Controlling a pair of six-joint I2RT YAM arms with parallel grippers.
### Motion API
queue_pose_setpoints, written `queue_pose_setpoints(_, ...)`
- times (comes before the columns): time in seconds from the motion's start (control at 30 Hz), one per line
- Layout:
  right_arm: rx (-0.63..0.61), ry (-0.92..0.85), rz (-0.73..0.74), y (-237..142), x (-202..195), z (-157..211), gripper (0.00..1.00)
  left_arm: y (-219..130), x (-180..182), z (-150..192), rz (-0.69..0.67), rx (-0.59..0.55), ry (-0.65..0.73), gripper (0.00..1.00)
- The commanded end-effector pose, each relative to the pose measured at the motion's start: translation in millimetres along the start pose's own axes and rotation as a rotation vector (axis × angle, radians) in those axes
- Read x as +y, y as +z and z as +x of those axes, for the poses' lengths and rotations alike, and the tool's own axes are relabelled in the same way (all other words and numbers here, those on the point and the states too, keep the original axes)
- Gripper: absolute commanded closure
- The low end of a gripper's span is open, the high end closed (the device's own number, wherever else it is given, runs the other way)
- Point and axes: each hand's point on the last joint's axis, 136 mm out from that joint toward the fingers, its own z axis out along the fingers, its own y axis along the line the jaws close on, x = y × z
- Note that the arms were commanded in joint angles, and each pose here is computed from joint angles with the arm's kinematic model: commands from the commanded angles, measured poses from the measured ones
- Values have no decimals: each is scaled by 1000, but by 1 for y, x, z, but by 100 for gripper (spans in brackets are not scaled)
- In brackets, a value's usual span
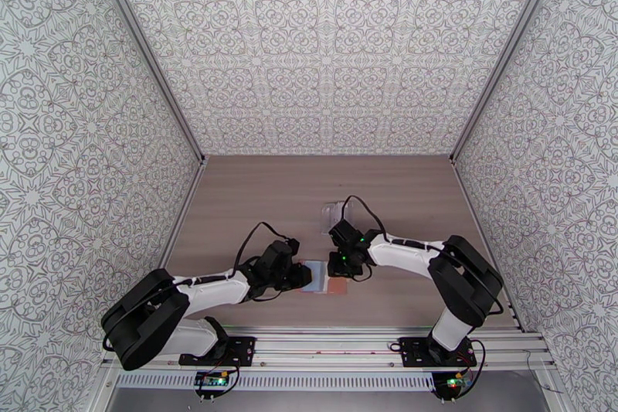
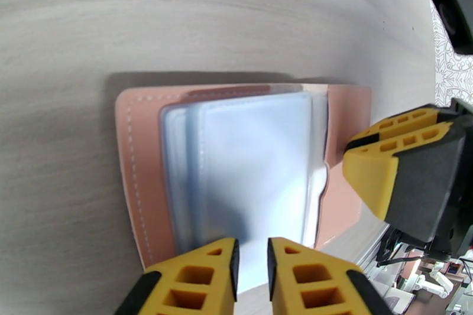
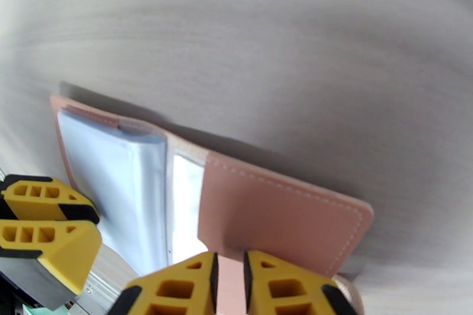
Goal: Put the credit cards into the card holder
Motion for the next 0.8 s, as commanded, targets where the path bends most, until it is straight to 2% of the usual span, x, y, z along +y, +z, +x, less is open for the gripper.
queue_pose_setpoints(0.0, -48, -29, 20, -12, 8, -14, 75, 2, 12, 8, -43, 5, -9, 76)
queue_pose_setpoints(0.5, -237, -51, 72, -74, 32, -82, 72, -8, -4, 1, -24, -22, 13, 76)
queue_pose_setpoints(0.77, -286, -36, 150, -102, 17, -131, 67, -12, -33, -10, 6, -27, 65, 76)
